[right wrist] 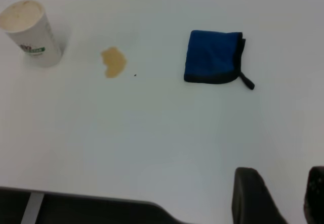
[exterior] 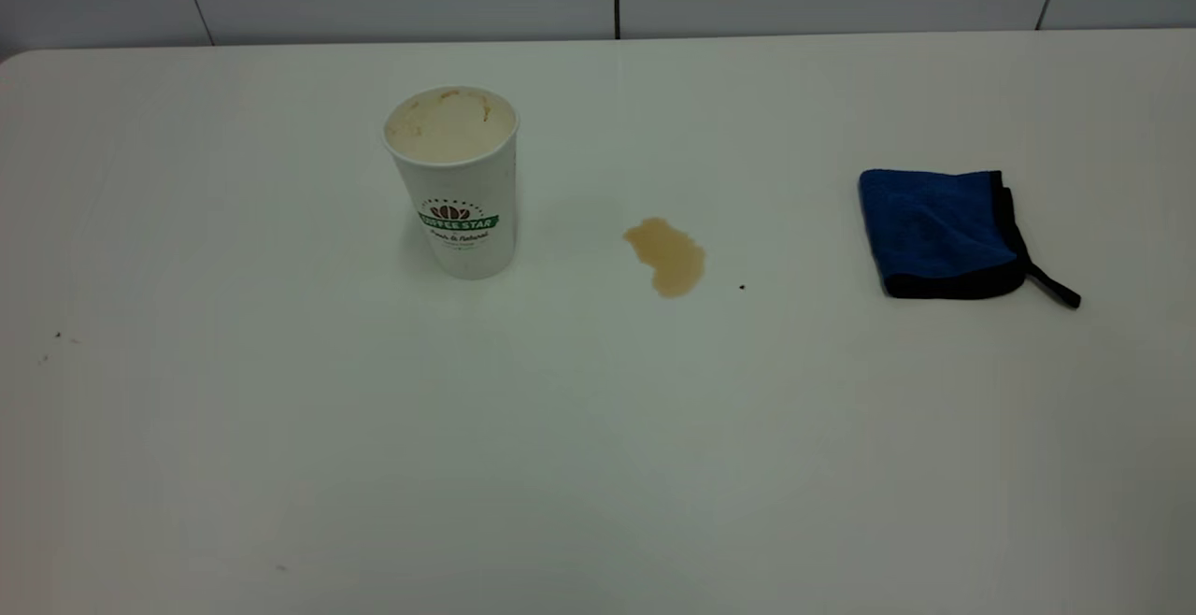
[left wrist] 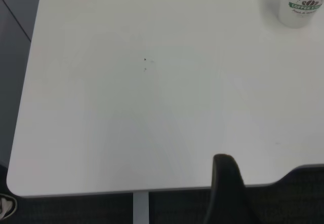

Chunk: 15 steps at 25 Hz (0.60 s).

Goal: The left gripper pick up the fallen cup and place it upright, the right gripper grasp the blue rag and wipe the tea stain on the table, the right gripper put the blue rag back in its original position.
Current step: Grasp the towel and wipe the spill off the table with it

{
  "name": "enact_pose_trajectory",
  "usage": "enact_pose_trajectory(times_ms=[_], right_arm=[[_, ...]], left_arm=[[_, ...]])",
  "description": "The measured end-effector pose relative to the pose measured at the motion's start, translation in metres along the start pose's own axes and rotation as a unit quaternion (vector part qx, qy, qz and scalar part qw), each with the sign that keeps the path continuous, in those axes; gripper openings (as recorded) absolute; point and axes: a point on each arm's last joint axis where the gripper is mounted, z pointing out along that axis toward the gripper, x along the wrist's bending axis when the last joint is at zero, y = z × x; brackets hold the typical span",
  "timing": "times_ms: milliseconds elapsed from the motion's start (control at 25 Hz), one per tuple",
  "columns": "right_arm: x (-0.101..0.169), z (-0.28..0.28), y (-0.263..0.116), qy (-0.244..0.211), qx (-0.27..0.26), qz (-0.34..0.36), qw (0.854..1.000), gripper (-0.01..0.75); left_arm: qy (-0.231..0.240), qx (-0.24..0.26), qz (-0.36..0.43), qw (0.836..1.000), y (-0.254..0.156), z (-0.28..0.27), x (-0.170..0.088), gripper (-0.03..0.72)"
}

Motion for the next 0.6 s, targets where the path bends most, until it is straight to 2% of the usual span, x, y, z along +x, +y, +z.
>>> enact_pose_trajectory(times_ms=[200, 320, 440, 600], right_arm=[[-0.003, 0.030, 0.028, 0.001, 0.029, -0.027, 0.999, 0.519], [-0.005, 0.059, 0.048, 0.010, 0.036, -0.046, 0.998, 0.610], [-0.009, 0.099, 0.063, 0.025, 0.057, -0.080, 0.995, 0.620], [-0.018, 0.164, 0.068, 0.042, 0.102, -0.118, 0.987, 0.570]], left_arm=[[0.000, 0.000, 0.000, 1.000, 0.000, 0.000, 0.000, 0.493], [0.000, 0.000, 0.000, 1.000, 0.000, 0.000, 0.000, 0.493], [0.000, 0.000, 0.000, 1.000, 0.000, 0.000, 0.000, 0.493], [0.000, 0.000, 0.000, 1.000, 0.000, 0.000, 0.000, 0.493]])
